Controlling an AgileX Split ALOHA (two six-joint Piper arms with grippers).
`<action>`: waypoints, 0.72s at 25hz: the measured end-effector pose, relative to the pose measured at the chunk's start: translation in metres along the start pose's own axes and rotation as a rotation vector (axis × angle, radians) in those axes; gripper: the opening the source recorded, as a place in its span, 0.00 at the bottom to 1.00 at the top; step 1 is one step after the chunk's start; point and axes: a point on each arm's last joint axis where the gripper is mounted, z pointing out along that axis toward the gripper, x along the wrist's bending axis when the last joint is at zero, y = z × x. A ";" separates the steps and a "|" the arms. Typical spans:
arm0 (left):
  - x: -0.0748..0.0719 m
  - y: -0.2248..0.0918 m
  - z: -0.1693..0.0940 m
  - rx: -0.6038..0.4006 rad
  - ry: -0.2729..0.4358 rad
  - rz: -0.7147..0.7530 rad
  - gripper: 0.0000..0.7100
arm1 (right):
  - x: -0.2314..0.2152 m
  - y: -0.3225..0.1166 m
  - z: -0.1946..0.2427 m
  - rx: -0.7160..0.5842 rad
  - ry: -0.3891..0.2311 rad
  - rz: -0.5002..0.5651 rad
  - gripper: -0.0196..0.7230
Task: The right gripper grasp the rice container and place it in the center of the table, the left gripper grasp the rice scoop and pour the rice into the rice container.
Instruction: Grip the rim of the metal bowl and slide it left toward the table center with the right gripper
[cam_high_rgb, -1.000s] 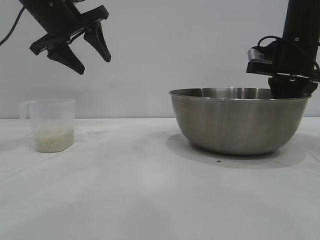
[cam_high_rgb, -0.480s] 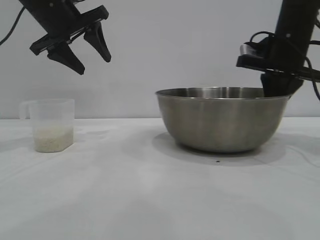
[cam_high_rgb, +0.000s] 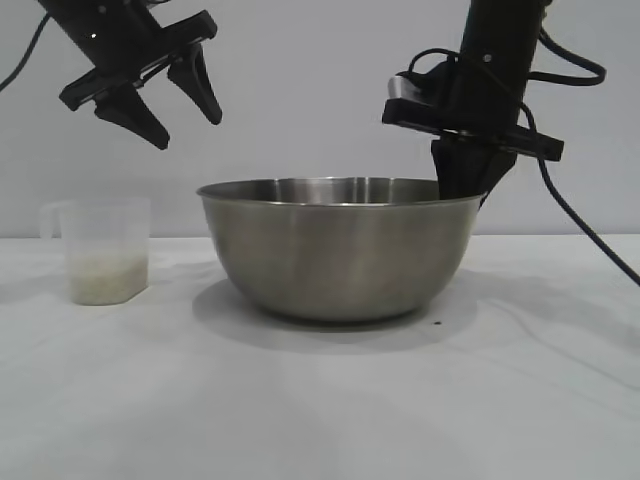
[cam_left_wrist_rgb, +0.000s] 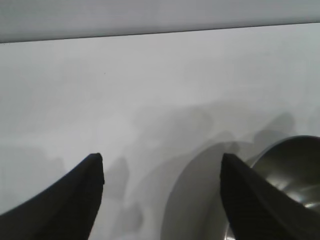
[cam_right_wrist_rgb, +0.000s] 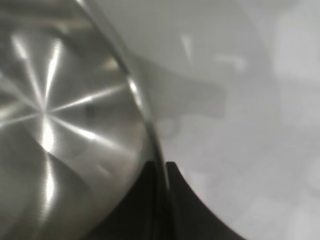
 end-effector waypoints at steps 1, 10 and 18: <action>0.000 0.000 0.000 0.000 0.000 0.000 0.62 | 0.000 0.000 0.000 0.000 -0.002 -0.001 0.03; 0.000 0.000 0.000 0.001 0.000 0.000 0.62 | -0.001 0.000 0.000 0.001 -0.006 -0.002 0.36; 0.000 -0.001 0.000 0.007 -0.004 0.000 0.62 | 0.004 -0.002 -0.021 -0.044 -0.009 -0.013 0.68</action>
